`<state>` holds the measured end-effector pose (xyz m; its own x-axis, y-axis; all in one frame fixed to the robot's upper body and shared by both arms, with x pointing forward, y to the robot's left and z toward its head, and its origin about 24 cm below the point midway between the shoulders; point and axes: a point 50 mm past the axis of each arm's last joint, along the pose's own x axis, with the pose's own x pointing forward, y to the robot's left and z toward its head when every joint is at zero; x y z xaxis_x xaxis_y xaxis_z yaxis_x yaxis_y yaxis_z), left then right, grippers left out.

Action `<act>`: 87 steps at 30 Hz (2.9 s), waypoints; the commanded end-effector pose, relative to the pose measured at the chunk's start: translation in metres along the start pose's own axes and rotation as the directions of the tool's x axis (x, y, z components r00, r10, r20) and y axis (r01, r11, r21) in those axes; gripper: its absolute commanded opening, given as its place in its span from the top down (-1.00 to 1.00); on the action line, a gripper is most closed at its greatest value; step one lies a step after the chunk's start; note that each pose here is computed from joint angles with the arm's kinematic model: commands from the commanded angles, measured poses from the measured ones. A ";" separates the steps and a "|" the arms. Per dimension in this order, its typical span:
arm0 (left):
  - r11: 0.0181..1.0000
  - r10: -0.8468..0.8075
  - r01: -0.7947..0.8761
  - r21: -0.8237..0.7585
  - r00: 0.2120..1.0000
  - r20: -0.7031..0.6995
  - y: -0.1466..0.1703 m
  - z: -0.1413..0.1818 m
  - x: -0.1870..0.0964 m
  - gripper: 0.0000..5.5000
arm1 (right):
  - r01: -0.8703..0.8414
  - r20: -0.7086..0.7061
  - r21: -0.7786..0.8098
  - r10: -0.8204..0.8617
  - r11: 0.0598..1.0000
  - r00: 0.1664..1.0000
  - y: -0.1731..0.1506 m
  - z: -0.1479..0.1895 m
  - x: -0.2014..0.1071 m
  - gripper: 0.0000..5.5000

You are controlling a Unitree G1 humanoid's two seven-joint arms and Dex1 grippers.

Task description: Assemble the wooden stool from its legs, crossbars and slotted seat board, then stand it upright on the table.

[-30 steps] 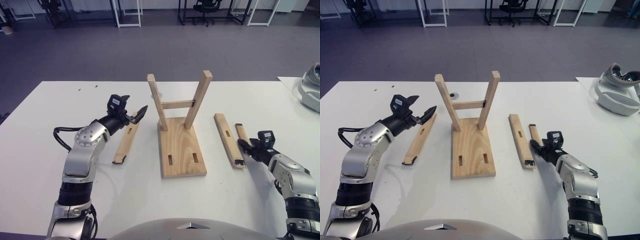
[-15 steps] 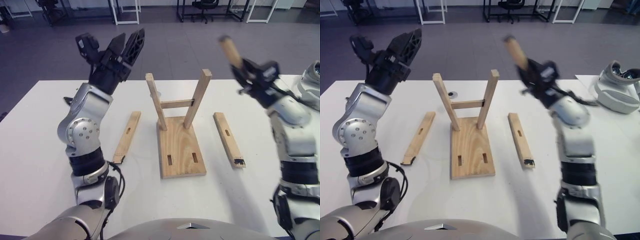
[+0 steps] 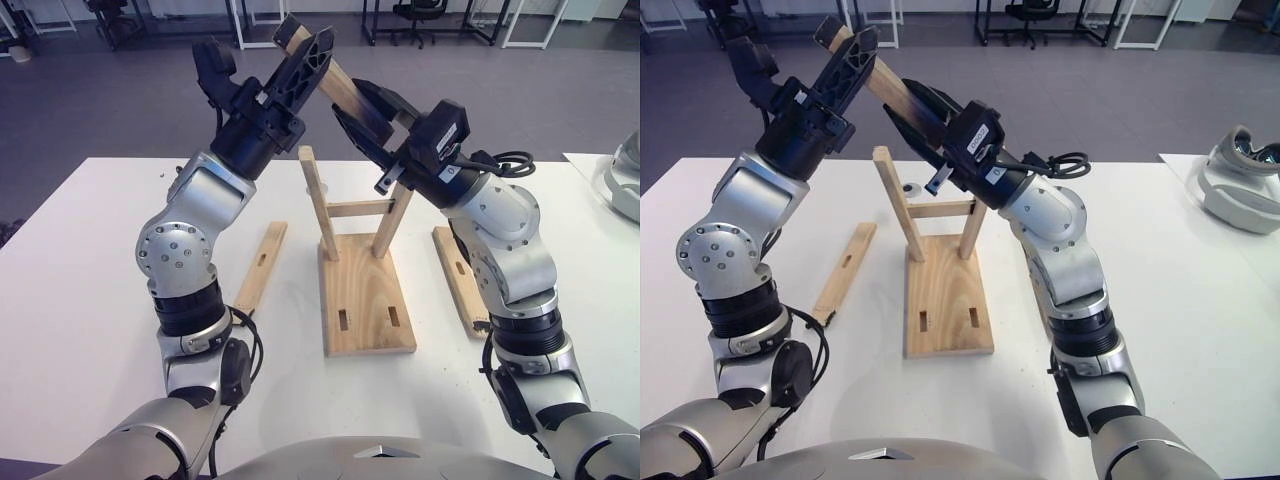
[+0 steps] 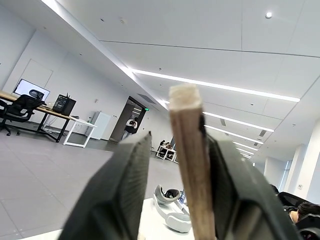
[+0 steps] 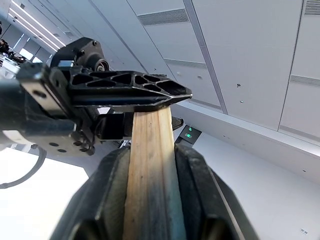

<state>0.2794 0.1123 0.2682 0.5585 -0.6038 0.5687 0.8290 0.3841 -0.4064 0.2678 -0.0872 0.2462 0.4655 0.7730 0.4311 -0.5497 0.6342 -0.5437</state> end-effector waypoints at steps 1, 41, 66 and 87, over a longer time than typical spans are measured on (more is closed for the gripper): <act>1.000 0.014 -0.014 -0.002 1.000 0.021 0.001 0.002 -0.002 0.62 | -0.016 -0.014 -0.024 0.016 1.000 1.000 0.000 -0.001 -0.001 0.52; 0.681 0.728 -0.718 0.146 0.686 -0.021 0.128 -0.050 -0.181 0.85 | 0.464 -0.655 -0.128 -0.426 0.877 0.624 0.012 -0.120 -0.190 0.05; 0.562 0.825 -0.751 0.346 0.537 -0.176 0.114 -0.062 -0.203 0.85 | 0.451 -0.651 -0.148 -0.430 0.880 0.626 0.011 -0.123 -0.187 0.05; 0.445 0.886 -0.564 0.696 0.161 -0.436 0.103 -0.155 -0.289 0.85 | 0.411 -0.656 -0.194 -0.429 0.891 0.620 0.012 -0.126 -0.185 0.05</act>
<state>0.2579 0.2008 0.0580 0.9833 -0.1784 -0.0360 0.1774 0.9837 -0.0310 0.2567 -0.2252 0.0640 0.9805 0.1959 0.0129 -0.1732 0.8940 -0.4133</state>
